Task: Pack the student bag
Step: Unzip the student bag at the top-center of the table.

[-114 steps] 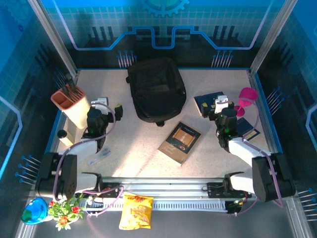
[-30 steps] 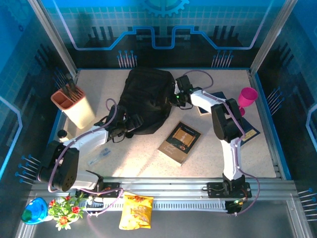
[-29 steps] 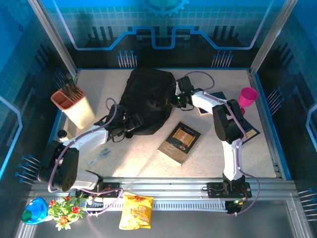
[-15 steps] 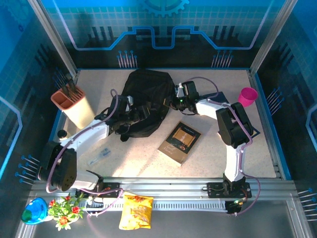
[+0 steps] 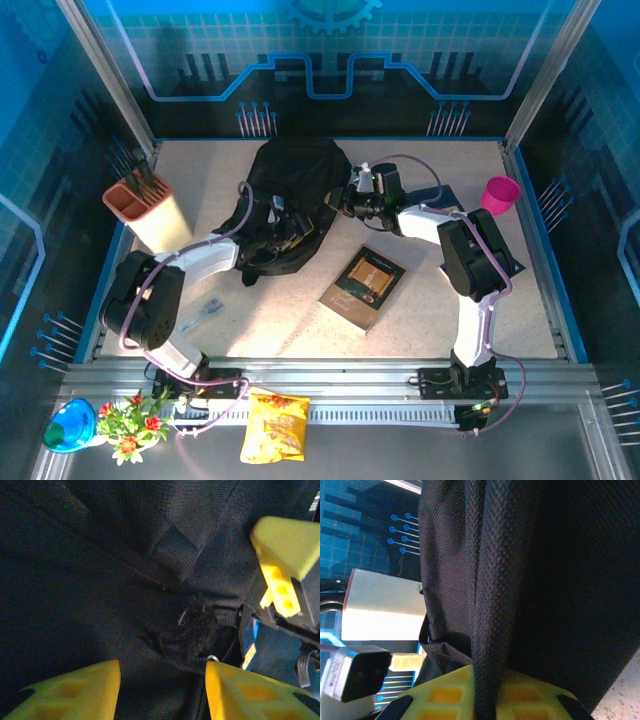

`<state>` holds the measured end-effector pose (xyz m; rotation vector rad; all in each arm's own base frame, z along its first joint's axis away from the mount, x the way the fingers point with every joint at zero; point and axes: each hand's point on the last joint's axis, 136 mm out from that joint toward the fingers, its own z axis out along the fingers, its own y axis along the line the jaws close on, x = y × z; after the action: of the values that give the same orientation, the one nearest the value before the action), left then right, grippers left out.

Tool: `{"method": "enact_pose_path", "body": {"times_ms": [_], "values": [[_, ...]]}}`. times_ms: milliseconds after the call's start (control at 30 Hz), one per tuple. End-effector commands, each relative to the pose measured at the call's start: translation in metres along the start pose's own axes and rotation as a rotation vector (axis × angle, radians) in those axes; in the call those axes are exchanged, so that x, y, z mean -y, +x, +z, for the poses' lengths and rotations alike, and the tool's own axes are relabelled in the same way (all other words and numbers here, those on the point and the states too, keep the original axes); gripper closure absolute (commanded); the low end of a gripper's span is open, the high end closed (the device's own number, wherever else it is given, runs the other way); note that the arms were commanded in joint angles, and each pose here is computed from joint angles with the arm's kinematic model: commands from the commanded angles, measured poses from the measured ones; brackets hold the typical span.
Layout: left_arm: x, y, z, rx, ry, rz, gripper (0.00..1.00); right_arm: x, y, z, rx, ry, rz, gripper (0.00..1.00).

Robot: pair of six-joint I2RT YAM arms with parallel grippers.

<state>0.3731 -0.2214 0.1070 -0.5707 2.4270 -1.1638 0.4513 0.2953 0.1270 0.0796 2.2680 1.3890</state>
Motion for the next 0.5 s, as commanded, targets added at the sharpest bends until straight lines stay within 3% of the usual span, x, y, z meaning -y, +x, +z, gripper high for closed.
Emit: {"method": "enact_pose_path", "body": {"times_ms": [0, 100, 467], "values": [[0.017, -0.002, 0.011, -0.019, 0.092, -0.049, 0.56, -0.039, -0.013, -0.01, 0.036, -0.123, -0.07, 0.87], [0.023, -0.003, 0.02, -0.037, 0.129, -0.046, 0.7, -0.039, -0.011, -0.01, 0.034, -0.129, -0.065, 0.87], [0.039, -0.013, 0.027, -0.014, 0.212, -0.031, 0.74, -0.036, -0.006, -0.011, 0.026, -0.136, -0.057, 0.88]]}}
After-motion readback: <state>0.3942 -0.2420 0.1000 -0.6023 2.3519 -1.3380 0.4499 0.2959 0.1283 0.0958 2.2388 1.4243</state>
